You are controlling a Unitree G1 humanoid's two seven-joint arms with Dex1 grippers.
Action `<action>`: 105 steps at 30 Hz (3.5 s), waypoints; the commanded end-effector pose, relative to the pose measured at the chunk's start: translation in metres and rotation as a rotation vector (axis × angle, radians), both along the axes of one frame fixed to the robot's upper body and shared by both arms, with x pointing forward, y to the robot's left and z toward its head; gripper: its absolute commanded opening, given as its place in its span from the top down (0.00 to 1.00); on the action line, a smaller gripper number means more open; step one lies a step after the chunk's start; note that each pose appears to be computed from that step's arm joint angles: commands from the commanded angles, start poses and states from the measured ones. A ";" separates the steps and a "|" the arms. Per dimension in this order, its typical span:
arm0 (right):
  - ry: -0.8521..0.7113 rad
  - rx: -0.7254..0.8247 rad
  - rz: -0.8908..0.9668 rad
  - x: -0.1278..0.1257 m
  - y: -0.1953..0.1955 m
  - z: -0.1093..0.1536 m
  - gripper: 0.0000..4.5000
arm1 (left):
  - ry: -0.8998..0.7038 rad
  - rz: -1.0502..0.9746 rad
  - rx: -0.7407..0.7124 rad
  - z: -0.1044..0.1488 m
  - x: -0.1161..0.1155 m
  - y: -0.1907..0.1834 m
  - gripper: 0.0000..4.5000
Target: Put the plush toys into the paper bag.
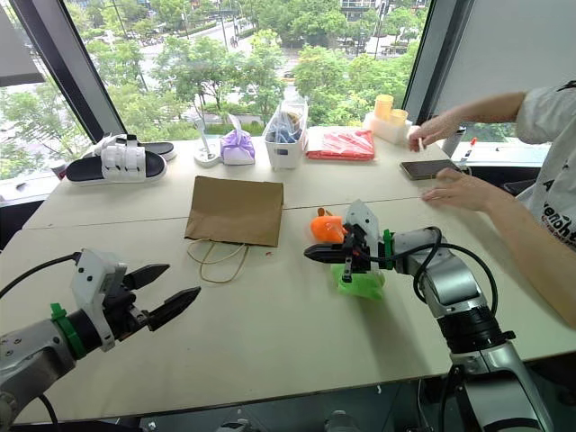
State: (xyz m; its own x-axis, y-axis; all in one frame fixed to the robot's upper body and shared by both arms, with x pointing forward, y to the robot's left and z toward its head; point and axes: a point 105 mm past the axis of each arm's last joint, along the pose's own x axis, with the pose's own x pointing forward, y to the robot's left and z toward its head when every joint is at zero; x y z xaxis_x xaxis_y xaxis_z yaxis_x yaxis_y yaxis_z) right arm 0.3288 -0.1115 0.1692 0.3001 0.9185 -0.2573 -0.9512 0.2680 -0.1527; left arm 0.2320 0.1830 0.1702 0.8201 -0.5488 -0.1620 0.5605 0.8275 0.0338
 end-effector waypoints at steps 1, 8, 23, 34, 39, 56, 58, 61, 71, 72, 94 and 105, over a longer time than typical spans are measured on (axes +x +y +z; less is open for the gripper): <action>-0.047 0.004 0.030 0.001 0.007 0.010 1.00 | -0.037 0.003 0.029 0.004 0.002 0.004 0.01; -0.064 0.014 0.021 0.004 0.007 0.013 1.00 | -0.075 -0.013 -0.006 0.017 0.011 0.000 0.01; -0.049 0.038 -0.004 0.005 0.009 0.013 1.00 | -0.075 -0.050 0.019 0.015 0.019 0.000 0.01; -0.070 0.045 0.007 0.003 0.014 0.013 1.00 | -0.230 -0.150 0.551 0.007 0.044 0.044 0.01; -0.090 0.050 0.002 0.002 0.017 0.011 1.00 | -0.338 -0.247 0.650 0.003 0.076 0.043 0.01; -0.111 0.075 -0.065 -0.001 0.016 0.010 1.00 | -0.425 -0.359 0.712 -0.001 0.139 0.035 0.12; -0.114 0.078 -0.069 -0.002 0.015 0.009 1.00 | -0.436 -0.377 0.693 0.000 0.140 0.030 0.30; -0.114 0.078 -0.071 -0.002 0.015 0.009 1.00 | -0.449 -0.387 0.661 0.002 0.140 0.024 0.64; -0.102 0.102 -0.067 -0.003 0.022 0.009 1.00 | -0.398 -0.391 0.507 0.012 0.141 0.012 1.00; -0.096 0.114 -0.062 -0.004 0.027 0.009 1.00 | -0.402 -0.369 0.462 0.021 0.144 0.011 1.00; -0.092 0.101 -0.489 0.068 0.151 -0.047 1.00 | -0.259 -0.346 -0.131 0.098 0.104 -0.034 1.00; -0.106 0.005 -0.472 0.067 0.141 -0.068 1.00 | -0.426 -0.209 -0.324 0.177 0.100 -0.016 1.00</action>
State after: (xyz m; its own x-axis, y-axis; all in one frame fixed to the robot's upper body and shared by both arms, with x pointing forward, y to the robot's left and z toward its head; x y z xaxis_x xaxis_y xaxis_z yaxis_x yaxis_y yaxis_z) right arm 0.3969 0.0273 0.0923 0.7146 0.6613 -0.2281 -0.6995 0.6802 -0.2191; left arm 0.3408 0.1608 0.3273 0.6571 -0.6896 0.3044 0.7209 0.6929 0.0134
